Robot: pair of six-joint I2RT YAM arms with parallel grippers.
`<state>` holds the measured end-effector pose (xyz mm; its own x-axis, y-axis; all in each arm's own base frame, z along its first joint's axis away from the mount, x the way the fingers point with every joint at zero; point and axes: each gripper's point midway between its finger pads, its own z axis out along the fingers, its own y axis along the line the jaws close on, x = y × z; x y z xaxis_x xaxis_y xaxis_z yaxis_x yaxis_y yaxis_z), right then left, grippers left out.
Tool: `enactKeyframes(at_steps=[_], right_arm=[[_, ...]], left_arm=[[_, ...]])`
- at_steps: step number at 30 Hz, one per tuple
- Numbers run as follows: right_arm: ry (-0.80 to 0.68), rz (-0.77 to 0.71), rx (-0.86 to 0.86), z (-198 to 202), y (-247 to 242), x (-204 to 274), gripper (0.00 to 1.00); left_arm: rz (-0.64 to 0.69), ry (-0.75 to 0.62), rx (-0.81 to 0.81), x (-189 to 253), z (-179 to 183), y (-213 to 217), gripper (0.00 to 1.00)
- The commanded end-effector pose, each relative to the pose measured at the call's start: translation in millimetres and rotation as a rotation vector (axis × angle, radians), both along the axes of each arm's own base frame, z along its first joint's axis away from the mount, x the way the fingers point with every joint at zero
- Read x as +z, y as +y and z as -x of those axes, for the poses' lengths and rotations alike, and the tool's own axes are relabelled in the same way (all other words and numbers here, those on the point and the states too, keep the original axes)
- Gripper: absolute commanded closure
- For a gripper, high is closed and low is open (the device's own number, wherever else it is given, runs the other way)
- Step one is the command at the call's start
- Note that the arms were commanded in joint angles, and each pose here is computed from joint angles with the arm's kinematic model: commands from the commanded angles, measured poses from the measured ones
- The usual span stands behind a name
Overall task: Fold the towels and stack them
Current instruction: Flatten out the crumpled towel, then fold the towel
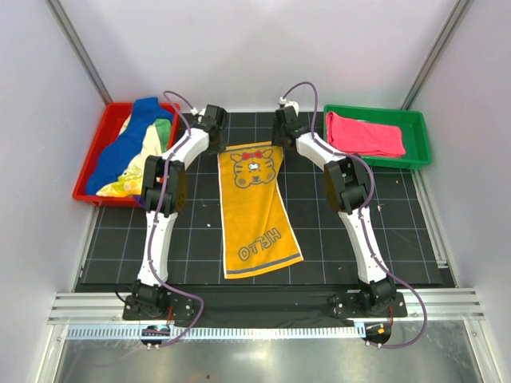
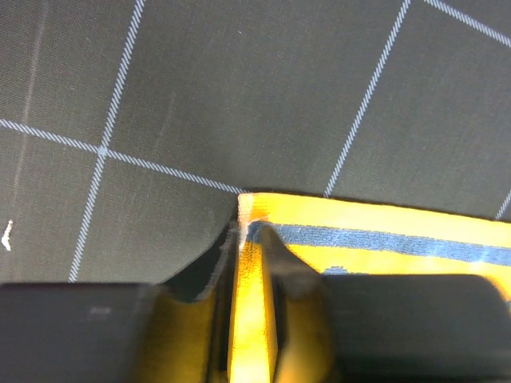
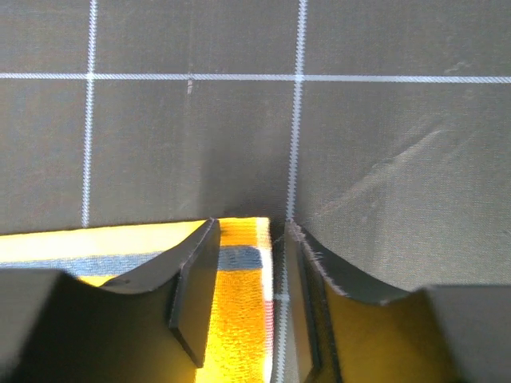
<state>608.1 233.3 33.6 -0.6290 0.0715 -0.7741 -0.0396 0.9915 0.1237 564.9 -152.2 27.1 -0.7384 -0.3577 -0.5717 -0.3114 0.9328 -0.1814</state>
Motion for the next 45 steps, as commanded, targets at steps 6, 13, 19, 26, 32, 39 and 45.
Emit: enactKeyframes(at_steps=[6,13,19,26,32,39,45], right_arm=[[0.041,-0.035,0.064,4.9,12.5,2.6,0.76],[0.008,-0.020,0.054,2.9,7.3,20.2,0.92],[-0.119,-0.059,0.058,-3.4,9.7,74.5,0.93],[-0.282,-0.109,0.058,-11.2,11.1,130.3,0.92],[-0.369,-0.141,0.077,-19.2,17.3,160.7,0.92],[-0.424,-0.149,0.095,-28.4,22.4,176.2,0.91],[-0.436,-0.154,0.100,-29.9,23.8,183.1,0.91]], left_arm=[[-0.062,0.009,-0.021,3.3,1.4,8.1,0.97],[-0.075,-0.053,-0.055,18.8,-10.8,6.7,1.00],[-0.076,-0.174,-0.047,65.7,-28.3,17.6,1.00],[-0.106,-0.282,-0.046,117.8,-30.6,28.2,1.00],[-0.088,-0.334,-0.028,137.6,-39.6,44.3,1.00],[-0.058,-0.408,-0.040,156.7,-54.4,53.2,1.00],[-0.033,-0.460,-0.082,172.8,-62.9,46.6,1.00]])
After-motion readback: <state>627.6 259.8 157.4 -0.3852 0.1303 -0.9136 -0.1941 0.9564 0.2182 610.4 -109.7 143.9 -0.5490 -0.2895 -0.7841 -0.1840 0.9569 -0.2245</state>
